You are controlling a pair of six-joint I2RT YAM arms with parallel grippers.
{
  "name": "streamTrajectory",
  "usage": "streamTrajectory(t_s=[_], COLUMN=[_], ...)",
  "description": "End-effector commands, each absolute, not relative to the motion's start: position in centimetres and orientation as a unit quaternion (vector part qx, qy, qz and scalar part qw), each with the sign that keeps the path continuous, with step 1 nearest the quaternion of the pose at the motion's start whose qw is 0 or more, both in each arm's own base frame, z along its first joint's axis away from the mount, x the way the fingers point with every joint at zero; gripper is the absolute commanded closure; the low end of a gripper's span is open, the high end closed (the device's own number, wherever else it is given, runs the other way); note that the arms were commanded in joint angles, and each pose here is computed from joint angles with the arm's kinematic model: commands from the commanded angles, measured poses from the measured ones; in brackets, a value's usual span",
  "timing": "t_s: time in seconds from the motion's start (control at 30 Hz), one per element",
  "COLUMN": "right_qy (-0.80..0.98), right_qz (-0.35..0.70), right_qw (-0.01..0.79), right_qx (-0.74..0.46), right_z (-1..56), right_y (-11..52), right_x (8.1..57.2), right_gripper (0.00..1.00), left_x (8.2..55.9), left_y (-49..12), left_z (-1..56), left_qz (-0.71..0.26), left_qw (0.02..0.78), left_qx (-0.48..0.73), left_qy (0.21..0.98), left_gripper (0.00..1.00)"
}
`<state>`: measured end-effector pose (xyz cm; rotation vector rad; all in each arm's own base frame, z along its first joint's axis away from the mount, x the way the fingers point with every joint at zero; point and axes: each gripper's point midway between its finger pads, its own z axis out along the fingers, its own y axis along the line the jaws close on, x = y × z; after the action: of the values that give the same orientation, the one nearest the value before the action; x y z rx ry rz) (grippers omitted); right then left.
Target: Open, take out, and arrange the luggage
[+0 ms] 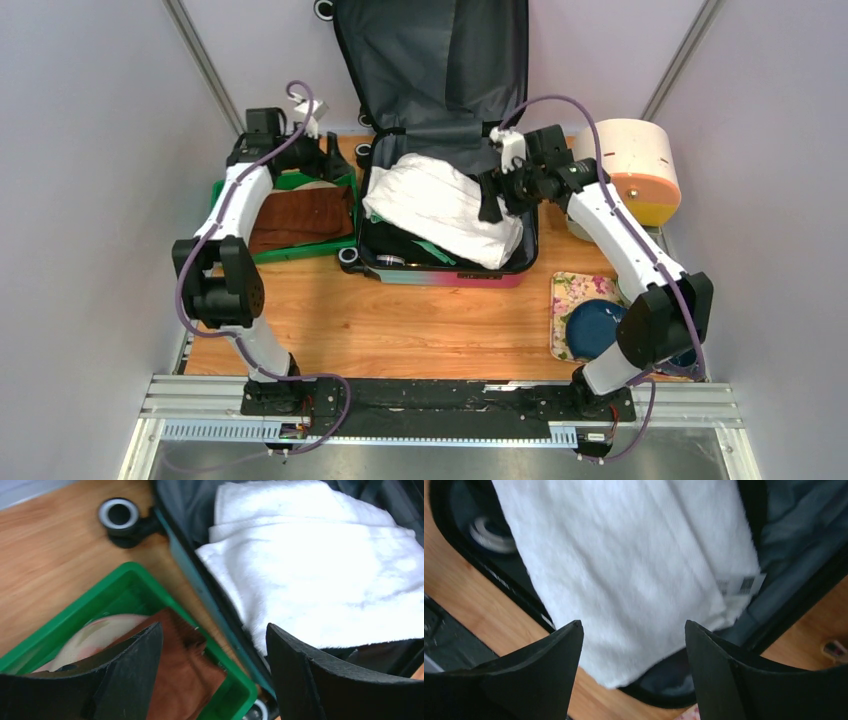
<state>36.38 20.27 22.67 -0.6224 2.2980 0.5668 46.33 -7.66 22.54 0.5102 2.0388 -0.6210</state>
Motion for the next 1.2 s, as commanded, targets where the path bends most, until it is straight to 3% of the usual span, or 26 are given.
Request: streamTrajectory(t_s=[0.0, 0.23, 0.53, 0.8, 1.0, 1.03, 1.07, 1.17], right_qy=[0.876, 0.868, 0.825, 0.833, 0.819, 0.817, 0.817, 0.828], right_qz=[0.202, 0.208, 0.146, 0.068, 0.030, 0.024, 0.012, 0.000], right_qw=[0.267, 0.236, 0.284, 0.249, 0.229, 0.231, 0.235, 0.265], right_qx=[-0.347, -0.384, -0.466, -0.489, -0.525, -0.527, -0.526, -0.494], right_z=[19.8, 18.4, 18.5, 15.2, 14.5, 14.9, 15.1, 17.5], right_y=[18.1, 18.2, 19.8, 18.8, 17.2, 16.8, 16.4, 15.2], right_x=[30.1, 28.2, 28.1, 30.2, 30.4, 30.4, 30.8, 32.8], right_gripper=[0.22, 0.23, 0.27, 0.32, 0.64, 0.89, 1.00, 1.00], left_x=[46.1, 44.6, 44.1, 43.0, 42.5, 42.5, 42.7, 43.3], left_y=[-13.2, -17.7, -17.6, -17.6, -17.5, -17.5, -17.2, -16.4], left_z=[21.9, 19.5, 20.0, 20.5, 20.6, 20.8, 21.1, 22.3], left_qz=[-0.300, -0.323, -0.319, -0.320, -0.327, -0.329, -0.330, -0.319], left_qw=[0.427, 0.380, 0.380, 0.375, 0.368, 0.369, 0.373, 0.396], left_qx=[0.245, 0.279, 0.275, 0.298, 0.317, 0.319, 0.323, 0.358], left_qy=[0.817, 0.821, 0.823, 0.818, 0.811, 0.809, 0.805, 0.783], left_gripper=[0.18, 0.21, 0.23, 0.24, 0.26, 0.27, 0.28, 0.30])
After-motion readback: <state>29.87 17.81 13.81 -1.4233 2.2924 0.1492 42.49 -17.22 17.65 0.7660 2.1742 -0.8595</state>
